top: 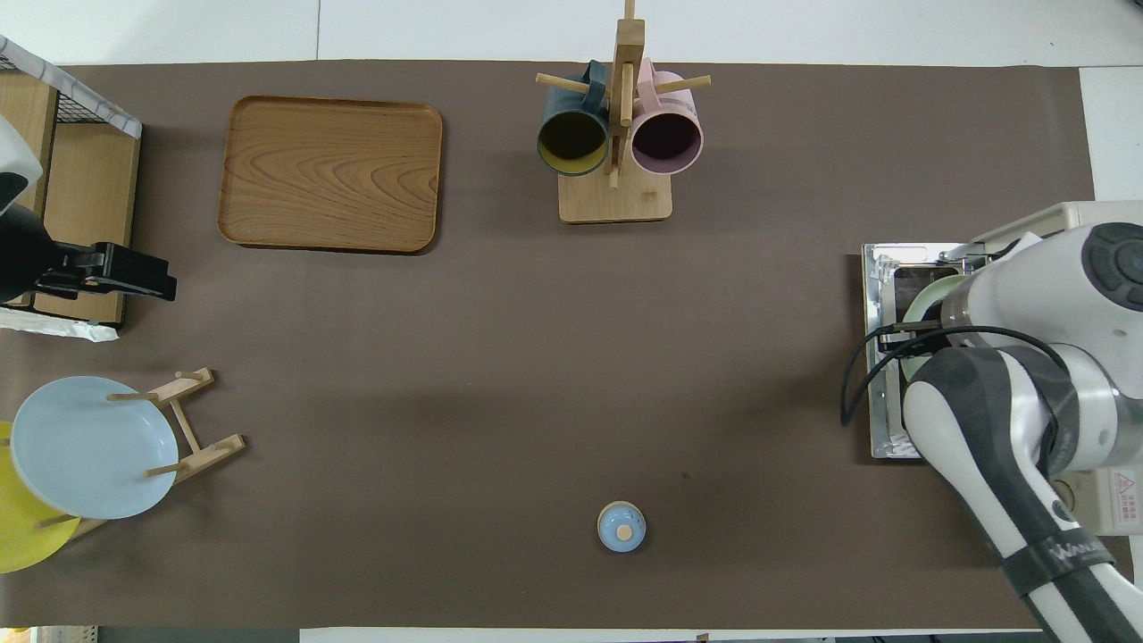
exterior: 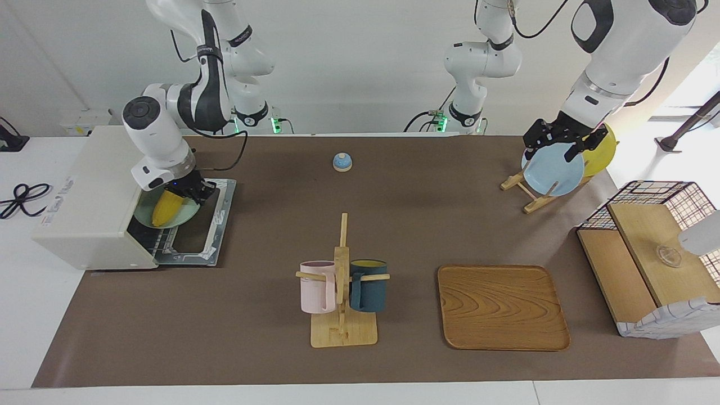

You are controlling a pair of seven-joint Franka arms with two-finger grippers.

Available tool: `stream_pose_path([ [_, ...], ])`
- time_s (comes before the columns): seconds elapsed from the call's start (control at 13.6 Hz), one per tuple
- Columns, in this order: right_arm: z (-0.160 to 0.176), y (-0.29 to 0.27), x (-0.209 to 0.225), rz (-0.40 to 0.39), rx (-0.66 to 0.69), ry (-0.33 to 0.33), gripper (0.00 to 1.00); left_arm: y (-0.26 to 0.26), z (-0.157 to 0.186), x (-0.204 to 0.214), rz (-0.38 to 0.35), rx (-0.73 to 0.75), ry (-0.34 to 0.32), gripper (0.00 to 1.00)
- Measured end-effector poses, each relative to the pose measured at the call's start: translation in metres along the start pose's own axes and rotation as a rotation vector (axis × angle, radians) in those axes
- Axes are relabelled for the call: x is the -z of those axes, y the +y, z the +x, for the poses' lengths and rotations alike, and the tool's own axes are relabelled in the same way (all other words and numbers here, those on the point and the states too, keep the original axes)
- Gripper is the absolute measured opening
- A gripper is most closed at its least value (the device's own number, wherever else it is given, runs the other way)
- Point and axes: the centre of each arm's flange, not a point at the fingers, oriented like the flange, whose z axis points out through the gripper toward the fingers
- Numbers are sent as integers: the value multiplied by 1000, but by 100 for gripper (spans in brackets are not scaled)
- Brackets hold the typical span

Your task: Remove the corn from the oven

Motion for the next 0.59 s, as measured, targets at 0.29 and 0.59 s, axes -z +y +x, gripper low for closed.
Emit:
stream_pose_path([
  [0.29, 13, -134, 45, -37, -14, -25, 2, 0, 0, 0, 0, 0, 0, 100],
  [0.59, -2, -278, 38, -65, -48, -7, 2, 0, 0, 0, 0, 0, 0, 100],
])
